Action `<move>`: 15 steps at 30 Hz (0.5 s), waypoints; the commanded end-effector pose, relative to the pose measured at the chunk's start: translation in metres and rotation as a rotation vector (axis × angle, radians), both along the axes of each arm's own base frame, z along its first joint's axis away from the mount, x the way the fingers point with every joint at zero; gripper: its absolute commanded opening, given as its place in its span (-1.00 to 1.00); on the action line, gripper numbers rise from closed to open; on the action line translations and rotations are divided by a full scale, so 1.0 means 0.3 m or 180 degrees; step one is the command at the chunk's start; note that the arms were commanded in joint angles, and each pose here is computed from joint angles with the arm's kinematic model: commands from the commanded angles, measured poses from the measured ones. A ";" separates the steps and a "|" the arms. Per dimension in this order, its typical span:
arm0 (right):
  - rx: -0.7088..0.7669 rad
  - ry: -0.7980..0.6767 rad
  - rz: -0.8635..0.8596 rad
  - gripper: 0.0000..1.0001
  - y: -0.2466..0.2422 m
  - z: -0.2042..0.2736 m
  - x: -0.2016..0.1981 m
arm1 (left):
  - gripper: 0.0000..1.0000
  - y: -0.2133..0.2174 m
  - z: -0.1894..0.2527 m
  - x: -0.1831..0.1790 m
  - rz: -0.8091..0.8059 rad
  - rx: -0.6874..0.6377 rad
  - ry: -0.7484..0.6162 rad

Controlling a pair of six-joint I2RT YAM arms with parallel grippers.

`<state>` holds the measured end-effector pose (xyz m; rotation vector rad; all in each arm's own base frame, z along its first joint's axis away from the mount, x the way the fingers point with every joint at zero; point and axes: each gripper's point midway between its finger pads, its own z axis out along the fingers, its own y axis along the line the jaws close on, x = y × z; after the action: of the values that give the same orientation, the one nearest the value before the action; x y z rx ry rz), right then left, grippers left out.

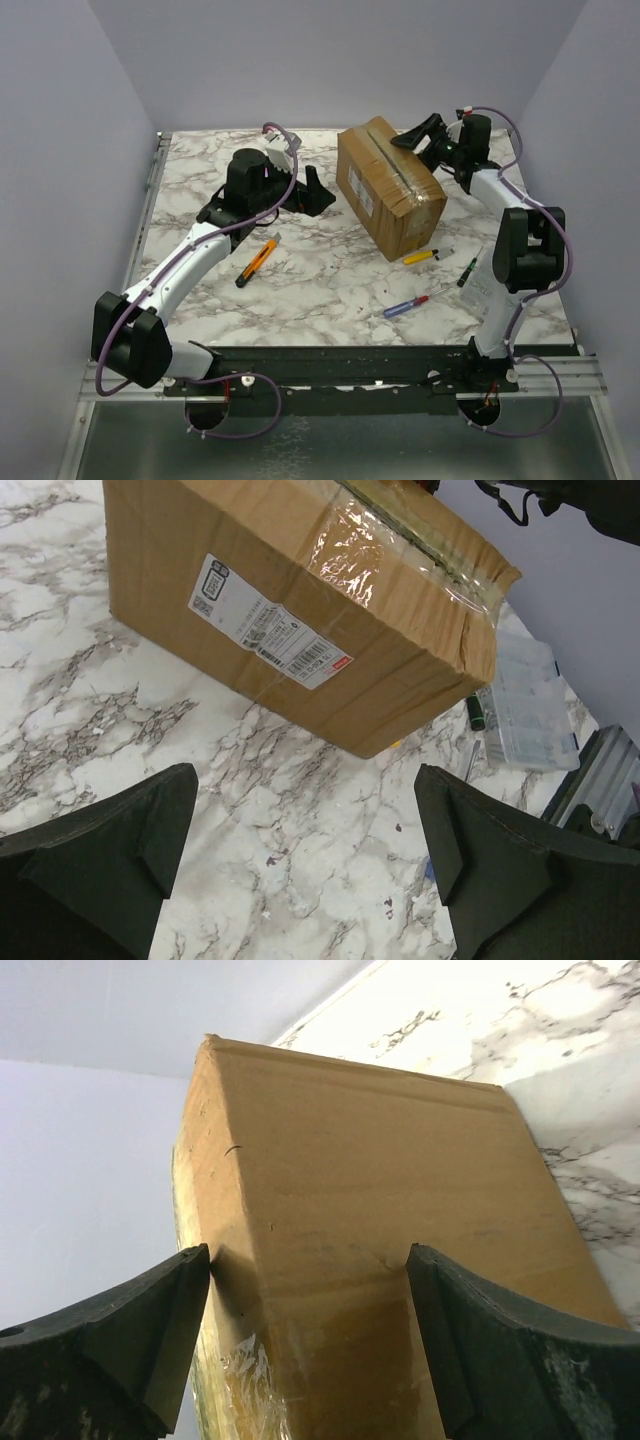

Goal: Unpack the express box

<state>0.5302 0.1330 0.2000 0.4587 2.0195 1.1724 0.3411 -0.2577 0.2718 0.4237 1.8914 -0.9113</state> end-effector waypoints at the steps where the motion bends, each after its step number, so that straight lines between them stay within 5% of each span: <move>1: 0.0148 0.0125 -0.0212 0.78 0.049 -0.021 0.010 | 0.98 0.004 -0.053 0.025 0.0075 0.0005 0.0159; 15: 0.0849 0.0291 -0.0448 0.91 0.199 0.028 -0.249 | 0.97 -0.043 -0.240 0.048 -0.0046 0.0030 0.0741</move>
<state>0.4682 0.1816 0.1858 0.7741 1.9382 1.3031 0.3579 -0.2680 0.2069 0.3556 2.0806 -0.9503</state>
